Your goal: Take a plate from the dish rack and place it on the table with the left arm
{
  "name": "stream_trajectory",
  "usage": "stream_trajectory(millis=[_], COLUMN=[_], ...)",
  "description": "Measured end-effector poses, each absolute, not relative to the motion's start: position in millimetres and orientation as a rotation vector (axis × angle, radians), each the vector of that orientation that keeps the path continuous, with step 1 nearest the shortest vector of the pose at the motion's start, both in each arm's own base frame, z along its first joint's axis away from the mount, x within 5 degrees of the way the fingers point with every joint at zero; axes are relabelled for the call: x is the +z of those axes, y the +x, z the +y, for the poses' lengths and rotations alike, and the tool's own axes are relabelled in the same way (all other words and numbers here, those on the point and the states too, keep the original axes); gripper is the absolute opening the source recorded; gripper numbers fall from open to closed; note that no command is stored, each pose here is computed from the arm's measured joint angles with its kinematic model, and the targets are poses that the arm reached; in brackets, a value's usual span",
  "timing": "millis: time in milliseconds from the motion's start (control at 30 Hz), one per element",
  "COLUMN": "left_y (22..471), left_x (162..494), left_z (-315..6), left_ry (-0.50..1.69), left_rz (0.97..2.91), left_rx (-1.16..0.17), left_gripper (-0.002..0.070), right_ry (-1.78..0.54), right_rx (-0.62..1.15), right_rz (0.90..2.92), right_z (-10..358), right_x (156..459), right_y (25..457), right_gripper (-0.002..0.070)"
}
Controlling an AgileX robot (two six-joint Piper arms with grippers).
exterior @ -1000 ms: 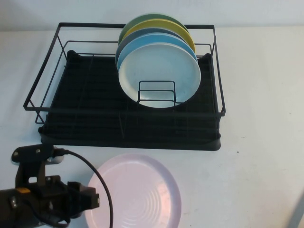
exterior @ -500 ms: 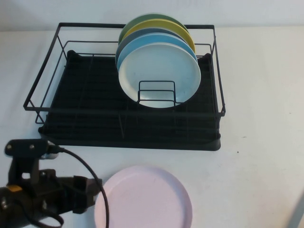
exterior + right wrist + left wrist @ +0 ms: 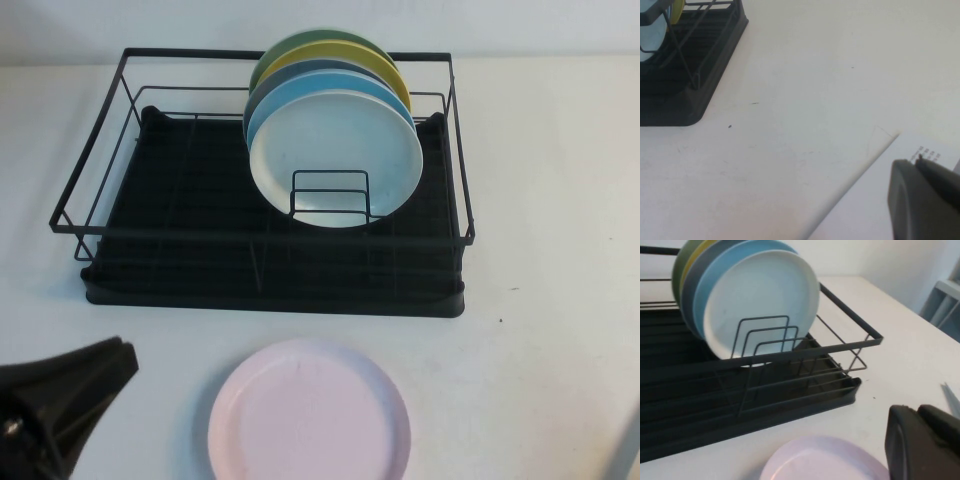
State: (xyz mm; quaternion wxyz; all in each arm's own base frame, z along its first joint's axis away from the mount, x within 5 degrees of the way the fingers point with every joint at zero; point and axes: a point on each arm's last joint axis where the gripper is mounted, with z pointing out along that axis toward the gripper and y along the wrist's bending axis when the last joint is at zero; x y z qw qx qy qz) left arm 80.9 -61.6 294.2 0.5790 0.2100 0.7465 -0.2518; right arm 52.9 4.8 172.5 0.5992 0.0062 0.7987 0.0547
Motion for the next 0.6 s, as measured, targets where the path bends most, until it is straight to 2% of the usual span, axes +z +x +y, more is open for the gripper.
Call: stream_trajectory(millis=[100, 300, 600], left_y=[70.2, 63.1, 63.4], left_x=[295.9, 295.2, 277.8], left_z=[-59.4, -52.4, -40.3], left_ry=[0.527, 0.596, 0.496], left_rz=[1.715, 1.677, 1.698], left_rx=[-0.596, -0.475, -0.374], left_gripper=[0.0, -0.0001, -0.0002], right_ry=[0.014, 0.014, 0.014], right_rx=[0.127, 0.127, 0.127], right_rz=[1.852, 1.852, 1.852], right_z=[4.8, 4.8, 4.8], right_x=[172.5, 172.5, 172.5], right_y=[52.9, 52.9, 52.9], right_gripper=[-0.002, -0.002, -0.002])
